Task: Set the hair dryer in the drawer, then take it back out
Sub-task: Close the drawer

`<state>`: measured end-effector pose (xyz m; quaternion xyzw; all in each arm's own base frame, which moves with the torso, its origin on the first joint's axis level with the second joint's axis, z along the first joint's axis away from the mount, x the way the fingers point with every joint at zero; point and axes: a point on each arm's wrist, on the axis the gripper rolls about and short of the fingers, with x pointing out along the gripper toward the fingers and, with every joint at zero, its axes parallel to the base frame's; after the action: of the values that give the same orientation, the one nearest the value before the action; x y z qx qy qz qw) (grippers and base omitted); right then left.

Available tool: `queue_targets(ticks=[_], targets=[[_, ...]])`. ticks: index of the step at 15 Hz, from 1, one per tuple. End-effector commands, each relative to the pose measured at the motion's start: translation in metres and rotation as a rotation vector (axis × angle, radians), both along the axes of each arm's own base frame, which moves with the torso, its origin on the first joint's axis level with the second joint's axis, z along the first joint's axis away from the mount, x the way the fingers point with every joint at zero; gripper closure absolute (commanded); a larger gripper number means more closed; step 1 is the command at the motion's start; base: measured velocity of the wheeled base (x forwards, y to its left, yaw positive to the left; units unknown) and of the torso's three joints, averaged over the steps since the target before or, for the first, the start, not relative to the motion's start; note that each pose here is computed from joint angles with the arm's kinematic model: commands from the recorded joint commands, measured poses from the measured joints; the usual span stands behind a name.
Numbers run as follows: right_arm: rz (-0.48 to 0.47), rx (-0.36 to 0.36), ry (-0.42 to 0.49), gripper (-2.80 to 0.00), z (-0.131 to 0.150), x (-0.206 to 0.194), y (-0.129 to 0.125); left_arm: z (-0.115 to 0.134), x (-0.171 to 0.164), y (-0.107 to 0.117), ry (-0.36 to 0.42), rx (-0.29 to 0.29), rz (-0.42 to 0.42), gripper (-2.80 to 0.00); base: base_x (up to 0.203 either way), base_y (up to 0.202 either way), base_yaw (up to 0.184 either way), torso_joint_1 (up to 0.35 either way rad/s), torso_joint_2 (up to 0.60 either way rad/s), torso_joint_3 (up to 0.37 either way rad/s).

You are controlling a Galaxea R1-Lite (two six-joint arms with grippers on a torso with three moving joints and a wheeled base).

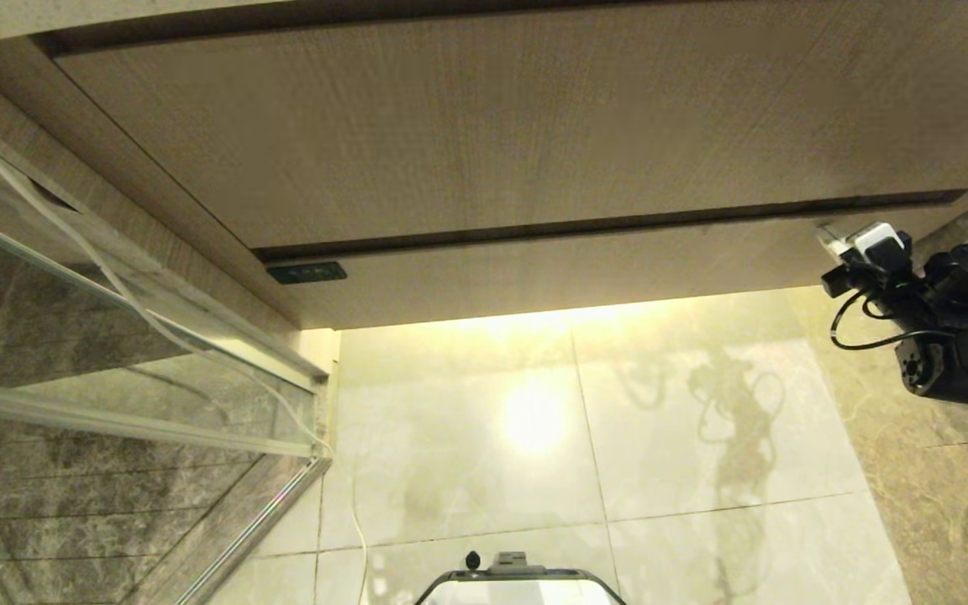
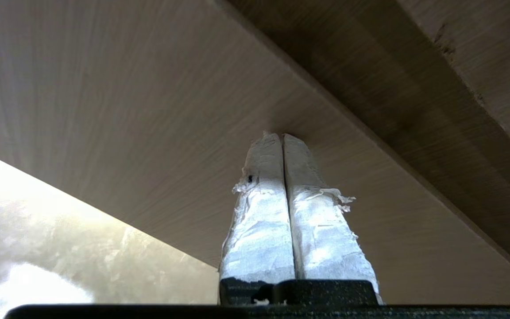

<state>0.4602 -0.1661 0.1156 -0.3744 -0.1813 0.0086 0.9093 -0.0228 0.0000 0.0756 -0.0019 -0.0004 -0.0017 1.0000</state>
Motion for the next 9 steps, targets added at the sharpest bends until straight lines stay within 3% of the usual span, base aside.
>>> queue_targets(ticks=[1, 5, 9], targets=[[0.001, 0.004, 0.012, 0.00, -0.007, 0.002, -0.001, 0.000, 0.000, 0.000, -0.001, -0.001, 0.001, 0.00, 0.000, 0.000, 0.000, 0.000, 0.00, 0.000], [0.000, 0.061, 0.154, 0.00, 0.010, -0.023, 0.009, 0.000, 0.000, 0.000, -0.001, -0.001, 0.000, 0.00, 0.000, 0.000, 0.000, 0.000, 0.00, 0.000], [-0.006, 0.138, 0.392, 0.00, 0.042, -0.080, 0.031, 0.000, 0.000, 0.000, 0.001, -0.001, 0.000, 0.00, 0.000, 0.000, 0.000, 0.000, 0.00, 0.000]])
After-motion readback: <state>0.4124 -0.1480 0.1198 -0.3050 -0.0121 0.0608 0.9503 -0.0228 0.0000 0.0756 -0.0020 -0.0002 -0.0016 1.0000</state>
